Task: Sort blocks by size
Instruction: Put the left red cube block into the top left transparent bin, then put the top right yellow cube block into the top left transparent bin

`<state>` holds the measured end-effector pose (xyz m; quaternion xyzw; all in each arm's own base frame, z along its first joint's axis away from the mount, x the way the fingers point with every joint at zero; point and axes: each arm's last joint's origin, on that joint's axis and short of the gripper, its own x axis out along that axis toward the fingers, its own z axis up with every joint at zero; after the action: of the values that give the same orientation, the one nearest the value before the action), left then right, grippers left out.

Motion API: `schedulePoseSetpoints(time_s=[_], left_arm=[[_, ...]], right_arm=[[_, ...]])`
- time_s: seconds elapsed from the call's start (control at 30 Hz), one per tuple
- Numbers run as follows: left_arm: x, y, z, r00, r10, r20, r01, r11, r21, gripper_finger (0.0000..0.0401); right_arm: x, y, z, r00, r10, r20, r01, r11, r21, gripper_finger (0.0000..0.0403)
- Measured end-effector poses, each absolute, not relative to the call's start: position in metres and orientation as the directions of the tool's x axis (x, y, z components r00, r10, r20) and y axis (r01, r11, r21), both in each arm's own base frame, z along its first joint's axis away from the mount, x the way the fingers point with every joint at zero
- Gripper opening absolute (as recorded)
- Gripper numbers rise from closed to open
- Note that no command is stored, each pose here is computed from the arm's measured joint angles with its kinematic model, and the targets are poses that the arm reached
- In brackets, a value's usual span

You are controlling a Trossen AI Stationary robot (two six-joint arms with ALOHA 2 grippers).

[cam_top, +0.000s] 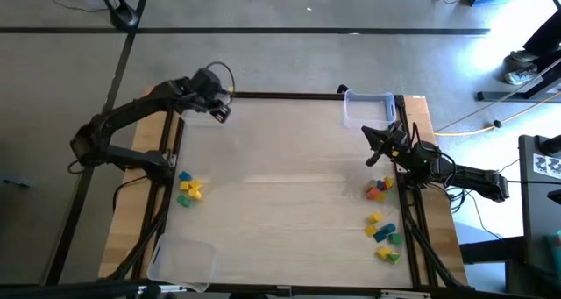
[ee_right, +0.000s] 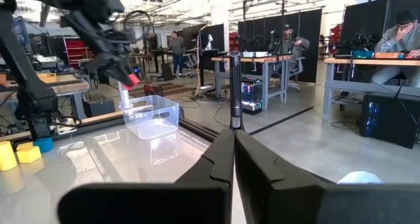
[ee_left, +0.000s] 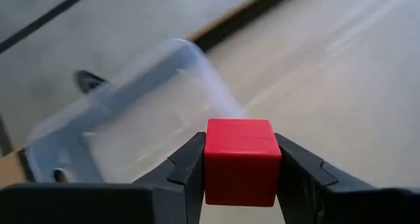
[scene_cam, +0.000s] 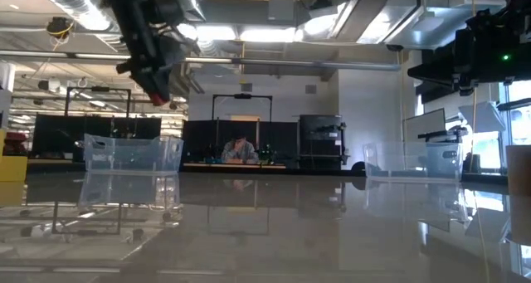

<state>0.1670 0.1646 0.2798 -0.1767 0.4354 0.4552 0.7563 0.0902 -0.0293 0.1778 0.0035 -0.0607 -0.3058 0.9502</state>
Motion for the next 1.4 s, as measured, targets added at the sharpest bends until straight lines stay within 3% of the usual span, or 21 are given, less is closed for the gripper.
schedulePoseSetpoints(time_s=[0.27, 0.67, 1.13, 1.4], left_arm=[[0.145, 0.191, 0.252, 0.116, 0.542, -0.832, -0.890, 0.428, 0.155, 0.0134], [0.145, 0.199, 0.243, 0.089, 0.523, -0.848, -0.887, 0.429, 0.171, 0.0136], [0.146, 0.202, 0.252, 0.104, 0.544, -0.833, -0.881, 0.439, 0.177, 0.0228], [0.166, 0.167, 0.299, 0.289, 0.487, -0.824, -0.773, 0.627, 0.100, 0.0222]], right_arm=[[0.090, -0.030, 0.176, 0.801, -0.591, 0.093, 0.591, 0.806, 0.034, 0.0017], [0.090, -0.030, 0.175, 0.794, -0.602, 0.089, 0.602, 0.798, 0.034, 0.0017], [0.090, -0.030, 0.175, 0.794, -0.602, 0.088, 0.602, 0.798, 0.031, 0.0017], [0.090, -0.030, 0.175, 0.794, -0.602, 0.088, 0.602, 0.798, 0.031, 0.0017]])
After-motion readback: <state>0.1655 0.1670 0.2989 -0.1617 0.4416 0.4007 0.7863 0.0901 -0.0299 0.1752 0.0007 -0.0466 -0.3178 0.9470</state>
